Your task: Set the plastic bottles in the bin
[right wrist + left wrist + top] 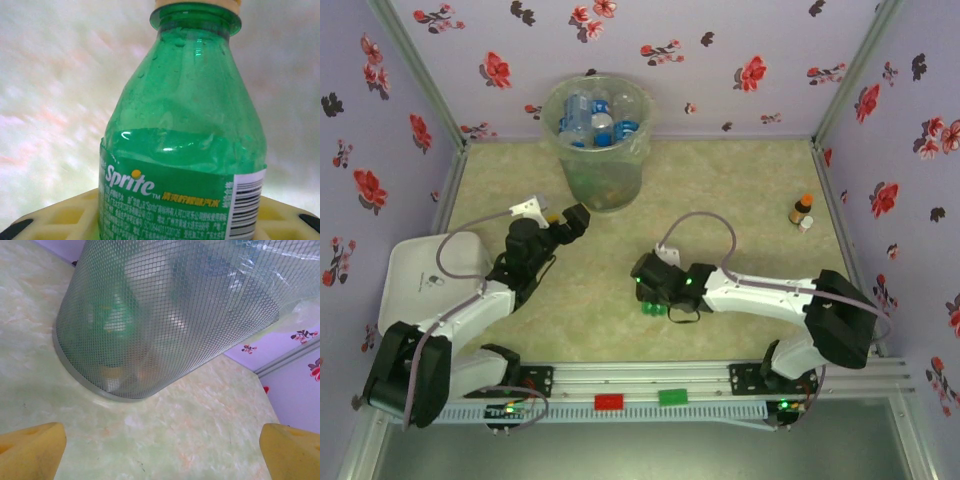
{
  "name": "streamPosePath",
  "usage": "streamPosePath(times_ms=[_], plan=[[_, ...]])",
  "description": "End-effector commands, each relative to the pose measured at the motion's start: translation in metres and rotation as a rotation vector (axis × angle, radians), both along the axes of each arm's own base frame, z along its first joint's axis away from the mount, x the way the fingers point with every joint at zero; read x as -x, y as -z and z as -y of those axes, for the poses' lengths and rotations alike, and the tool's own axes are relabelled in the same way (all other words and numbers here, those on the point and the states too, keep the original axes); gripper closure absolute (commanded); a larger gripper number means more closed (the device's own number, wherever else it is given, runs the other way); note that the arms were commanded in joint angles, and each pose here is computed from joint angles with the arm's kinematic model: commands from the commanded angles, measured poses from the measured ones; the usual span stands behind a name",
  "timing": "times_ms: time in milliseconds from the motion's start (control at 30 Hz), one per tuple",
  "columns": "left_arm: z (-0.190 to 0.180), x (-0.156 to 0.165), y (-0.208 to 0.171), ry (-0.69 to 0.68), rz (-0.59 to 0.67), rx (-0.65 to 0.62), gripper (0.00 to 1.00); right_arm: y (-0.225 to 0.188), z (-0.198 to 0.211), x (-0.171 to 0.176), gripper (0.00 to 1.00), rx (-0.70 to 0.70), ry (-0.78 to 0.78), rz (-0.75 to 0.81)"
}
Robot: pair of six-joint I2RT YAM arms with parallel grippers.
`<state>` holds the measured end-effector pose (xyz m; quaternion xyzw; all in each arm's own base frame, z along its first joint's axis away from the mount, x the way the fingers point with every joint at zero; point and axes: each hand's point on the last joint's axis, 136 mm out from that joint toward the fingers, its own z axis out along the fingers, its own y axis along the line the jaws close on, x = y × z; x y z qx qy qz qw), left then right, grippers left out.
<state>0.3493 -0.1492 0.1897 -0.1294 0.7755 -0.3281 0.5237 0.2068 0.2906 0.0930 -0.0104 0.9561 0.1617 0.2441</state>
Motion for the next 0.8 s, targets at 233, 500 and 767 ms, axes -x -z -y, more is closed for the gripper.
streamPosePath(times_ms=[233, 500, 767], plan=[[-0.032, 0.002, -0.006, -0.088, 0.037, -0.008, 0.0, -0.198, -0.049, -0.138, 0.52, -0.214, -0.1, 0.65], [-0.043, 0.008, -0.006, -0.116, 0.033, -0.027, 0.0, -0.279, -0.088, -0.197, 0.52, -0.227, -0.235, 0.874], [-0.046, 0.01, -0.012, -0.119, 0.041, -0.034, 0.0, -0.3, -0.106, -0.262, 0.51, -0.196, -0.242, 0.948]])
